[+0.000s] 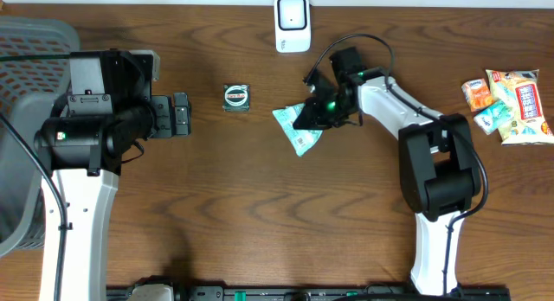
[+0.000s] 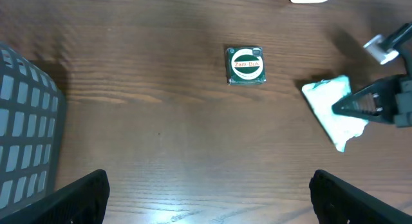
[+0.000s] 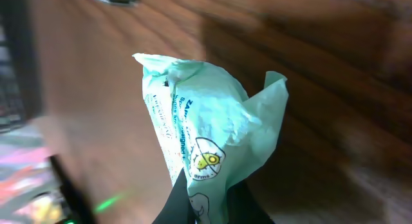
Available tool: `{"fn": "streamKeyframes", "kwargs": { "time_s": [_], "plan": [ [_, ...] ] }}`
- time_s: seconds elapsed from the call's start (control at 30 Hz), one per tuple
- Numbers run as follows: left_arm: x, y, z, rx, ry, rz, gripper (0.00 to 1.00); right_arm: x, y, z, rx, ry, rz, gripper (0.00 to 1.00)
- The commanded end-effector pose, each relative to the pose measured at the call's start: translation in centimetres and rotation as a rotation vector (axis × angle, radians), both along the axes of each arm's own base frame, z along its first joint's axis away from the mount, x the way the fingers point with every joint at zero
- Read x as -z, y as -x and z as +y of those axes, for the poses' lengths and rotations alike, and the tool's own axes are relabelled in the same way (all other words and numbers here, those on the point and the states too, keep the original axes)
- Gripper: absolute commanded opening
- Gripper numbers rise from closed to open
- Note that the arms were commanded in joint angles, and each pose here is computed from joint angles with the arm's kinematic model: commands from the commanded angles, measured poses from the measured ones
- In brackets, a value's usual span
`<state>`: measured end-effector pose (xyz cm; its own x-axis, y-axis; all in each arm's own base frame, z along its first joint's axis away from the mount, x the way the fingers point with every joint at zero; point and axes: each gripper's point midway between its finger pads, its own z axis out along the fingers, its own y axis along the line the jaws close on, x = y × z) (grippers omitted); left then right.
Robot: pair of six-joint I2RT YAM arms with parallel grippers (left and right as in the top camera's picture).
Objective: Scan the item barcode
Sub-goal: 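Hold the wipes pouch up in front of the white scanner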
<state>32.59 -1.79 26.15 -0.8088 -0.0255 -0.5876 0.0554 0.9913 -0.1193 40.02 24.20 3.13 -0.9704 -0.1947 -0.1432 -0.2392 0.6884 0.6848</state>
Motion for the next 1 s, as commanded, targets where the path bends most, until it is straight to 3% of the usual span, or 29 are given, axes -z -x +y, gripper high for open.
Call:
{"fn": "streamKeyframes", "kwargs": {
  "time_s": [0.0, 0.27, 0.7, 0.97],
  "plan": [
    [-0.1, -0.1, 0.3, -0.001, -0.011, -0.003, 0.98, -5.9, -1.8, -0.3, 0.011, -0.201, -0.048, 0.01],
    [-0.1, -0.1, 0.3, -0.001, -0.011, -0.003, 0.98, -12.8, -3.5, -3.8, 0.108, -0.259, -0.155, 0.01],
    [-0.1, -0.1, 0.3, -0.001, -0.011, -0.003, 0.98, -23.6, -0.6, -3.0, 0.087, -0.206, -0.450, 0.01],
    [-0.1, -0.1, 0.3, -0.001, -0.011, -0.003, 0.98, -23.9, 1.7, -1.6, 0.055, -0.207, -0.402, 0.01]
  ]
}}
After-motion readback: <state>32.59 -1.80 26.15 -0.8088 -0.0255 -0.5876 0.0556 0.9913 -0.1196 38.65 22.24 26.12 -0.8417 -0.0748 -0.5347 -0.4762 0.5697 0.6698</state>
